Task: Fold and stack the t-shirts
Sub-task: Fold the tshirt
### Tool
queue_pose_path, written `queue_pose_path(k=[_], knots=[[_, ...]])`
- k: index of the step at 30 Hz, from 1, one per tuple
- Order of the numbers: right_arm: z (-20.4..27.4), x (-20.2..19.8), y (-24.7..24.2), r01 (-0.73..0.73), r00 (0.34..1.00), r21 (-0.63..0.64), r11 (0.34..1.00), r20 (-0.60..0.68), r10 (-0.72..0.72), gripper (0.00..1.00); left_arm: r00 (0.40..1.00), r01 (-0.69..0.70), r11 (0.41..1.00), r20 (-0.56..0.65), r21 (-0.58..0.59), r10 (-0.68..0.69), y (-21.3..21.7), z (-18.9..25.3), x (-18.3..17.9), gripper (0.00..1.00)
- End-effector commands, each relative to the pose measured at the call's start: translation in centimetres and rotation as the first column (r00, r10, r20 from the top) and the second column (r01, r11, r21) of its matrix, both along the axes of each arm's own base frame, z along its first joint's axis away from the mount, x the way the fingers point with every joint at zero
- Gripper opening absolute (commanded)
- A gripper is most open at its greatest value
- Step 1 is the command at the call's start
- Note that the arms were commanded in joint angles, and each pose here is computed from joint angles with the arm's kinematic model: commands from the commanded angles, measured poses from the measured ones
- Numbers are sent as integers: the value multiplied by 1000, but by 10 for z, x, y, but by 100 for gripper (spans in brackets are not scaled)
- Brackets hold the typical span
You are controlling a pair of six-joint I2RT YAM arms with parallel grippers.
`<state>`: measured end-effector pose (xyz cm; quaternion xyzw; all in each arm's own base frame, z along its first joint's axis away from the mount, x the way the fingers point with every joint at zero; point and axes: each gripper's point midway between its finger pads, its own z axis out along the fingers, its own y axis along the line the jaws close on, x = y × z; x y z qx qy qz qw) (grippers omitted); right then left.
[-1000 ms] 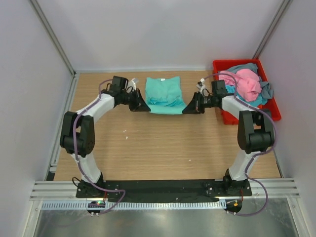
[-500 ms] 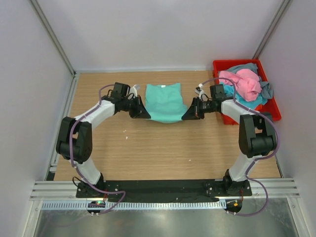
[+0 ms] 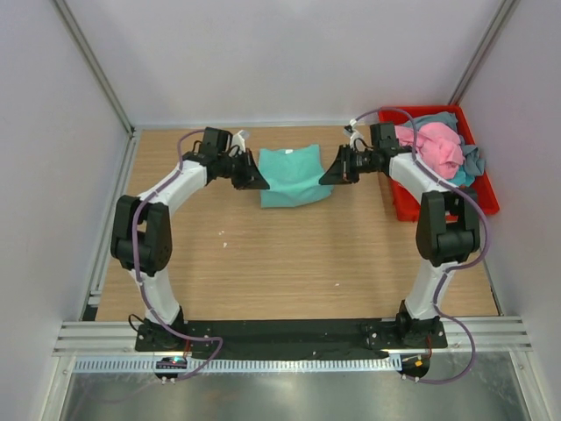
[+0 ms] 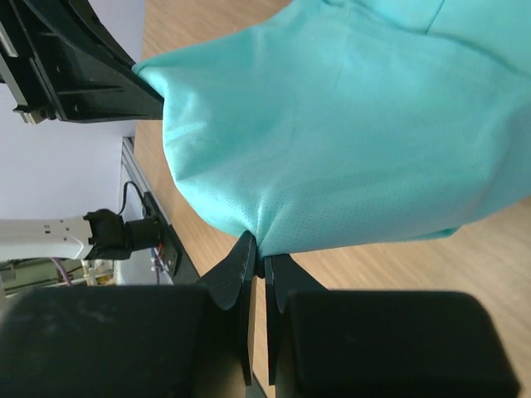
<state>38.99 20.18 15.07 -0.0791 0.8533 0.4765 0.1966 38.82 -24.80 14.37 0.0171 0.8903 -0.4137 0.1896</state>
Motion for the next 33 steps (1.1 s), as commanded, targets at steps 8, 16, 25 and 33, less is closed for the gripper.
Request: queue_pose_path(k=[8,16,25,33], knots=[[29,107,10,59,979,-3,998,196,-58,5,980,-125,992,157,29,119,15,29,105,0],[7,219,9,169,910,-45,985,392,-138,21,875,-254,950,461,181,146,30,13,220,37],[42,197,-6,204,869,11,979,459,-187,61,773,-358,903,618,237,144,47,76,205,84],[10,186,-2,179,898,13,984,407,-169,61,849,-198,963,522,182,76,23,36,172,82]])
